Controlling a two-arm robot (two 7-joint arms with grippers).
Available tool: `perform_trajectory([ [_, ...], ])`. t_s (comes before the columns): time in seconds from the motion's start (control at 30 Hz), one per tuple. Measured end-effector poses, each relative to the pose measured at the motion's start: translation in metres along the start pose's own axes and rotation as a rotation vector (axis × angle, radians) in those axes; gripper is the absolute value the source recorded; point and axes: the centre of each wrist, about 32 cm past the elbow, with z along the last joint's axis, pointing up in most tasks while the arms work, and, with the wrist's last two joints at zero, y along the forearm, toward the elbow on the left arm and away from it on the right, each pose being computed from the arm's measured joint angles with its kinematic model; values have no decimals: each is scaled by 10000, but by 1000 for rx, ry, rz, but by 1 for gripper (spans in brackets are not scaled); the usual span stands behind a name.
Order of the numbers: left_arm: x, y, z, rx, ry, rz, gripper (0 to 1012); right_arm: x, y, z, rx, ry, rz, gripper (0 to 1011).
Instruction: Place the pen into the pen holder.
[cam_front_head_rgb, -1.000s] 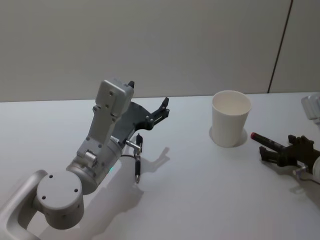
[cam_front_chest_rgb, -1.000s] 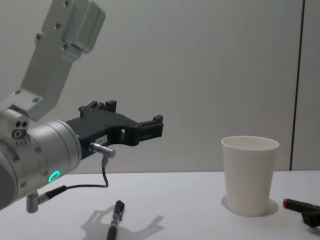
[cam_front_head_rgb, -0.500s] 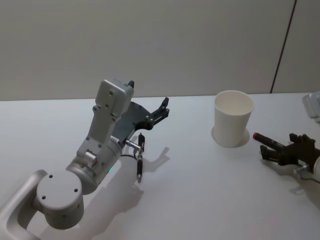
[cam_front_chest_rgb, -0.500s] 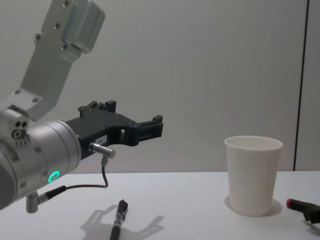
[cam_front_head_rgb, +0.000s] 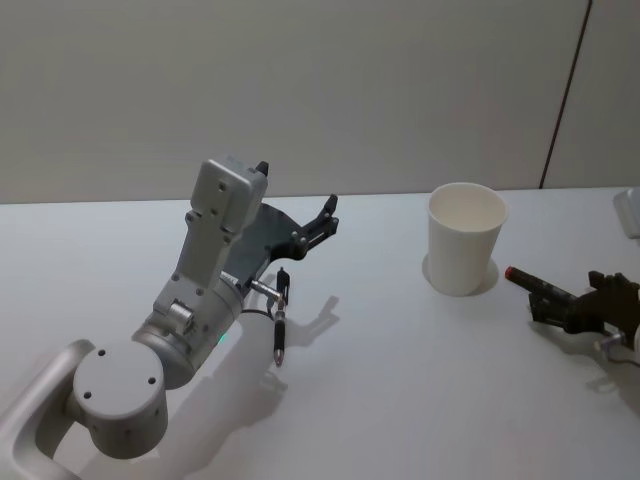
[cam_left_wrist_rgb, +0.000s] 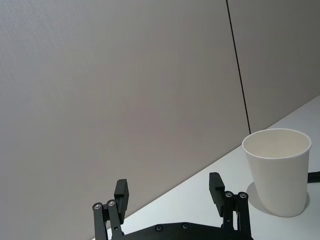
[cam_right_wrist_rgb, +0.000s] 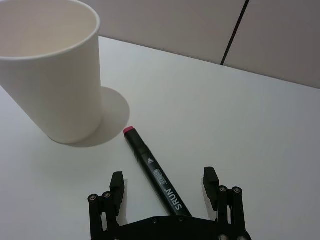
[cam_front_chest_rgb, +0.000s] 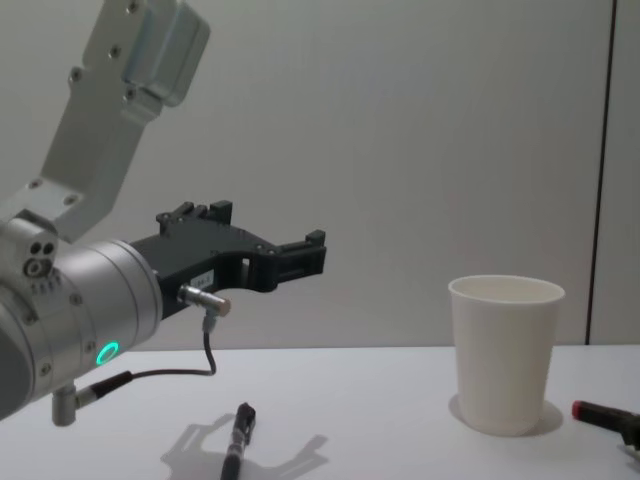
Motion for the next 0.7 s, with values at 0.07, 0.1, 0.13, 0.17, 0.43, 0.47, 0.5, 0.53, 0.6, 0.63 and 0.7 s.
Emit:
perform_trajectory([
  [0.07,0,0,0,0,0,0,1001,1,-2,-4,-3,2,-1,1001],
  [0.1,0,0,0,0,0,0,1001,3,-4,-7,-5,4,-2,1002],
  [0.13,0,0,0,0,0,0,1001,3,-4,-8,-6,5,-2,1002],
  [0.17,0,0,0,0,0,0,1001,3,-4,-9,-7,5,-2,1001],
  [0.43,0,0,0,0,0,0,1001,-2,4,-14,-17,12,1,1001],
  [0.47,0,0,0,0,0,0,1001,-4,8,-15,-18,13,2,1001],
  [0.5,0,0,0,0,0,0,1001,-4,9,-15,-19,14,3,1001],
  [0.53,0,0,0,0,0,0,1001,-5,12,-14,-20,14,4,1001],
  [0.6,0,0,0,0,0,0,1001,-6,14,-14,-21,14,5,1001],
  [0.63,0,0,0,0,0,0,1001,-7,17,-14,-22,15,5,1001],
  [0.7,0,0,0,0,0,0,1001,-8,19,-14,-22,15,6,1001],
])
